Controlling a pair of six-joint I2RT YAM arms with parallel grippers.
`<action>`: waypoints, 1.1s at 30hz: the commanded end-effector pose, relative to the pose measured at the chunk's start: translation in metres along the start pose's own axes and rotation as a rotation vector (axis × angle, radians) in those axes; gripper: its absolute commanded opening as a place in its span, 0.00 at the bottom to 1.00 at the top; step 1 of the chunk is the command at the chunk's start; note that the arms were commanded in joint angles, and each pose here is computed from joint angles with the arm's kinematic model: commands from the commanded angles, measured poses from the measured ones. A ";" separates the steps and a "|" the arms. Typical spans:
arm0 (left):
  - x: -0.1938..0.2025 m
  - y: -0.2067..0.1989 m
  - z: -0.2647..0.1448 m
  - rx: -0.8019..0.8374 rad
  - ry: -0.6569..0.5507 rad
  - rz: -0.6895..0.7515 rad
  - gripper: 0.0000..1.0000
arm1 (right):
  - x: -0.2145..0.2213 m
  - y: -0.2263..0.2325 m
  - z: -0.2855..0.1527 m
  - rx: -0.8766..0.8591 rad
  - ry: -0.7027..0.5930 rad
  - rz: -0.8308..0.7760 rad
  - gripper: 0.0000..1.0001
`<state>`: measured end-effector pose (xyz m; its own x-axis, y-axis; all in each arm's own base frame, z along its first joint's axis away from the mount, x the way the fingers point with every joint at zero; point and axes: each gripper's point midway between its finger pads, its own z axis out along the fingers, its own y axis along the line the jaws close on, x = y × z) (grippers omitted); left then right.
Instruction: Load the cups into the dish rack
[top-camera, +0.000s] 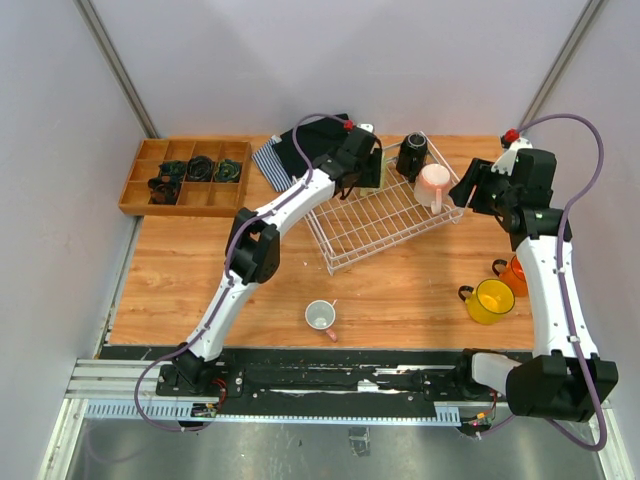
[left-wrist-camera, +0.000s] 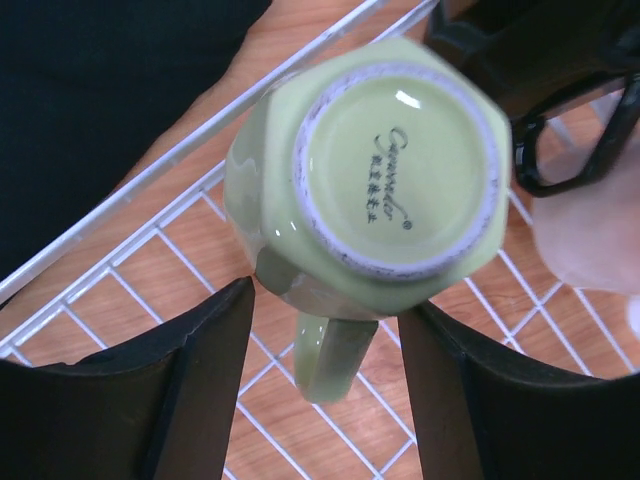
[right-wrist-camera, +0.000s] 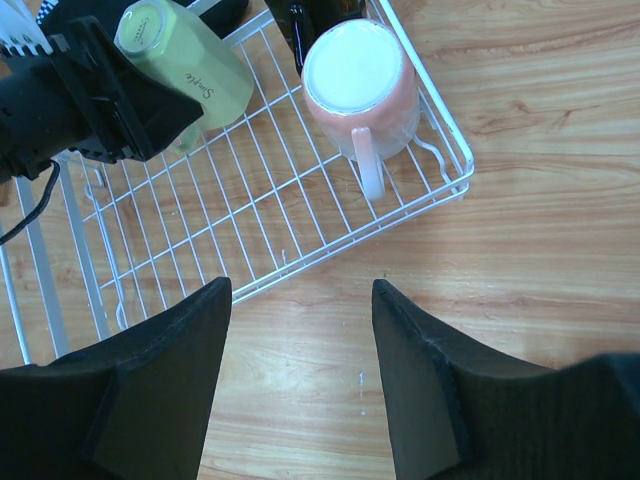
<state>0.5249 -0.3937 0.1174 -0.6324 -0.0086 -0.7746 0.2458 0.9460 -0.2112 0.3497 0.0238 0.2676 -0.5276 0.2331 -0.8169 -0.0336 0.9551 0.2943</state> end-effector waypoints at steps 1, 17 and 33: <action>-0.055 -0.032 -0.019 0.145 -0.127 -0.047 0.64 | -0.002 0.003 -0.008 -0.008 -0.012 -0.028 0.59; -0.041 -0.049 0.003 0.287 -0.092 -0.076 0.66 | 0.002 -0.001 -0.009 0.015 0.003 -0.036 0.59; -0.084 -0.032 -0.026 0.270 -0.200 -0.082 0.77 | 0.009 -0.020 -0.010 0.116 0.035 -0.027 0.65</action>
<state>0.5463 -0.4218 0.1381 -0.6127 -0.1162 -0.7818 0.3629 0.8373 -0.4089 0.3423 0.0180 0.2618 -0.5488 0.2102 -0.8091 -0.0132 0.9656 0.2598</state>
